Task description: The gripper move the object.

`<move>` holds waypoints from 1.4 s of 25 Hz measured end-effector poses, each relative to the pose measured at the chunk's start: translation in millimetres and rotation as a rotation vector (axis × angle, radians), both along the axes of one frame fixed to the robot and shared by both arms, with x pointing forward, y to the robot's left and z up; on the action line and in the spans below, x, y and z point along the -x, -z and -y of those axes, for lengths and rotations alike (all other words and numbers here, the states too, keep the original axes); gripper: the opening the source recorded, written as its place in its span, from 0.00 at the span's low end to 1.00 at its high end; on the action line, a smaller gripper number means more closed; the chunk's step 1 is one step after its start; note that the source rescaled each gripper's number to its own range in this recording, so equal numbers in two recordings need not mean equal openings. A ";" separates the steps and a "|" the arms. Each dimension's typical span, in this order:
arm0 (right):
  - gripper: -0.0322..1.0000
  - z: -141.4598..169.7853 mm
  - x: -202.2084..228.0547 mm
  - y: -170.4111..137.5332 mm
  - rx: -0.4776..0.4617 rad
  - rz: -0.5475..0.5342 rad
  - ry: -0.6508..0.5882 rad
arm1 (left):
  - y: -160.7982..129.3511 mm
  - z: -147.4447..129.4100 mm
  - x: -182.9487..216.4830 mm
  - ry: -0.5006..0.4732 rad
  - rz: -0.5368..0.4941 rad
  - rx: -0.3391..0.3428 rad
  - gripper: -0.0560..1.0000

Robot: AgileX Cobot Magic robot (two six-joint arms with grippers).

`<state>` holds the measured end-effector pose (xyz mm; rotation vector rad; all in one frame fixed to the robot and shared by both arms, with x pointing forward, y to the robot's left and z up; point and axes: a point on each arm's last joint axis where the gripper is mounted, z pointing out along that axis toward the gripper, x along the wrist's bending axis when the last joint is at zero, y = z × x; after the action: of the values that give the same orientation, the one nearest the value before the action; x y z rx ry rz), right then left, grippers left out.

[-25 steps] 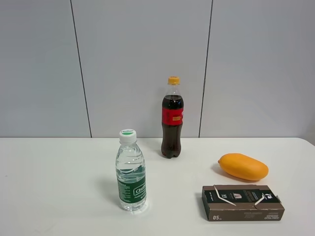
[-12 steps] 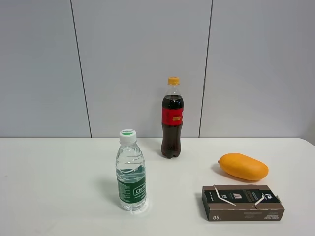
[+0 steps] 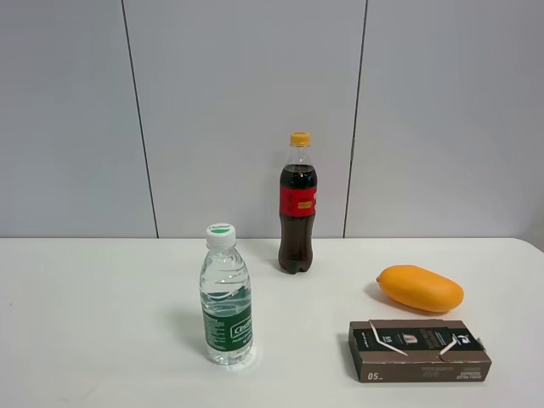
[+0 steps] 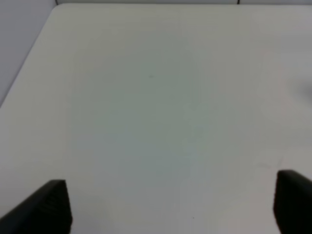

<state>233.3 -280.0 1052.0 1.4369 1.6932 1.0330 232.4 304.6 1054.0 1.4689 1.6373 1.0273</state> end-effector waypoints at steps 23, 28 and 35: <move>1.00 0.0 0.0 0.0 0.000 0.000 0.000 | 0.1 -1.6 -0.2 -0.015 0.007 0.067 0.52; 1.00 0.0 0.0 0.0 0.000 0.000 0.000 | 0.1 -1.7 -0.2 -0.005 0.007 0.067 0.52; 1.00 0.0 0.0 0.0 0.000 0.000 0.000 | 0.1 -1.7 -0.2 -0.006 0.007 0.067 0.52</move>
<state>233.3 -280.0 1052.0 1.4369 1.6932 1.0330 232.6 306.3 1053.8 1.4157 1.6561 0.9698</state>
